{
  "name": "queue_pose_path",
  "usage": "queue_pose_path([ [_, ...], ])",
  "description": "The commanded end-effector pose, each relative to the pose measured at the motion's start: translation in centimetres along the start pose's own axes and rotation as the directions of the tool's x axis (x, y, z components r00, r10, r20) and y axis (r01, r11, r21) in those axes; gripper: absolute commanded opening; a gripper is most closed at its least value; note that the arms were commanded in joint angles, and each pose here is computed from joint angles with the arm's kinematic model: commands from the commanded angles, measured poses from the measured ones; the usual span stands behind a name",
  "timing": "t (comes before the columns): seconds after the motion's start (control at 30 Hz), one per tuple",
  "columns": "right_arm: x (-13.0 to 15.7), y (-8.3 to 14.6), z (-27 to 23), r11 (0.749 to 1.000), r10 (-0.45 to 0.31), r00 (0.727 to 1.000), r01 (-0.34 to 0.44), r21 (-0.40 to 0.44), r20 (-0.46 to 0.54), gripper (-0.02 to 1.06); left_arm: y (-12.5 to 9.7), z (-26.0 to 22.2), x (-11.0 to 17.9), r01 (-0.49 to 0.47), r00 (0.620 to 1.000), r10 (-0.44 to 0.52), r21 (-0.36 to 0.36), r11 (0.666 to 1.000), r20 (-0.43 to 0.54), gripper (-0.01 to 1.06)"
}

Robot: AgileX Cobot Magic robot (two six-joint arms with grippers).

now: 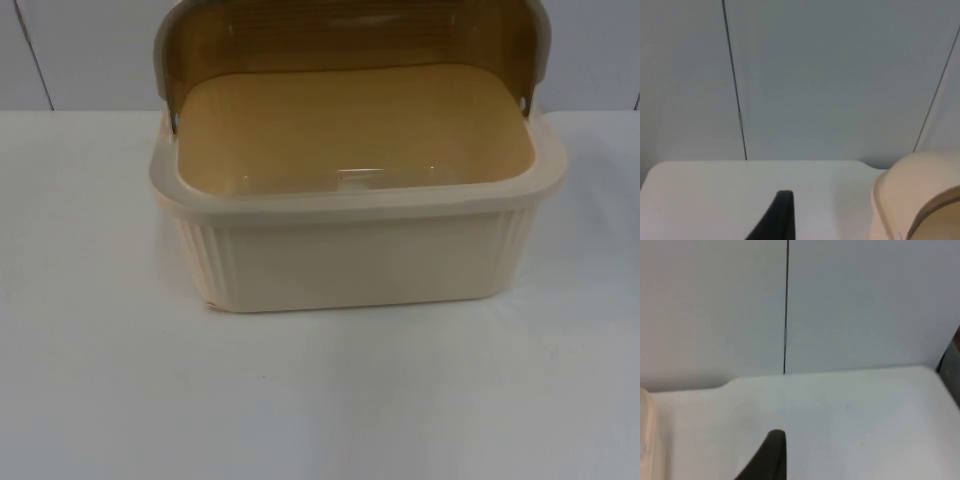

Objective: Open the box lid with the left hand, place the block into the box with the right hand, then close the box lid with the left hand.

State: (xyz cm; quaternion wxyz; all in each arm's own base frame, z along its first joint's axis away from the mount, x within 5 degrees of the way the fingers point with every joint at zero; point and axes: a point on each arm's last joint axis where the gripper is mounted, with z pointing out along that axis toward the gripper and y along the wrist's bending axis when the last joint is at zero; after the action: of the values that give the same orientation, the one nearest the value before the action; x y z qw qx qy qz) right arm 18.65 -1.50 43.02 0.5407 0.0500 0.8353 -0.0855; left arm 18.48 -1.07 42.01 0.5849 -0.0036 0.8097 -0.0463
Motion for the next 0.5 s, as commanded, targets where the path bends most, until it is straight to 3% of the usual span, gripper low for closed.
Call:
queue_pose_path([
  [0.0,-0.1,0.7,2.0,1.0,0.018,1.0,-0.018,-0.016,-0.013,1.05,0.0,-0.5,0.0,0.004,1.0,-0.005,0.006,1.0,0.013,1.05],
  [0.13,0.1,1.0,5.1,0.997,0.075,0.996,-0.075,-0.009,-0.044,1.05,0.0,-0.5,0.1,-0.014,1.0,0.014,0.006,1.0,0.0,1.05],
  [0.3,1.3,-0.2,8.8,0.985,0.168,0.976,-0.162,0.051,-0.141,1.05,0.0,-0.5,0.2,-0.021,1.0,0.021,0.005,1.0,-0.008,1.05],
  [0.47,3.0,-0.8,11.2,0.975,0.215,0.95,-0.221,-0.002,-0.228,1.05,0.0,-0.5,0.2,-0.023,1.0,0.023,0.003,1.0,-0.01,1.05],
])
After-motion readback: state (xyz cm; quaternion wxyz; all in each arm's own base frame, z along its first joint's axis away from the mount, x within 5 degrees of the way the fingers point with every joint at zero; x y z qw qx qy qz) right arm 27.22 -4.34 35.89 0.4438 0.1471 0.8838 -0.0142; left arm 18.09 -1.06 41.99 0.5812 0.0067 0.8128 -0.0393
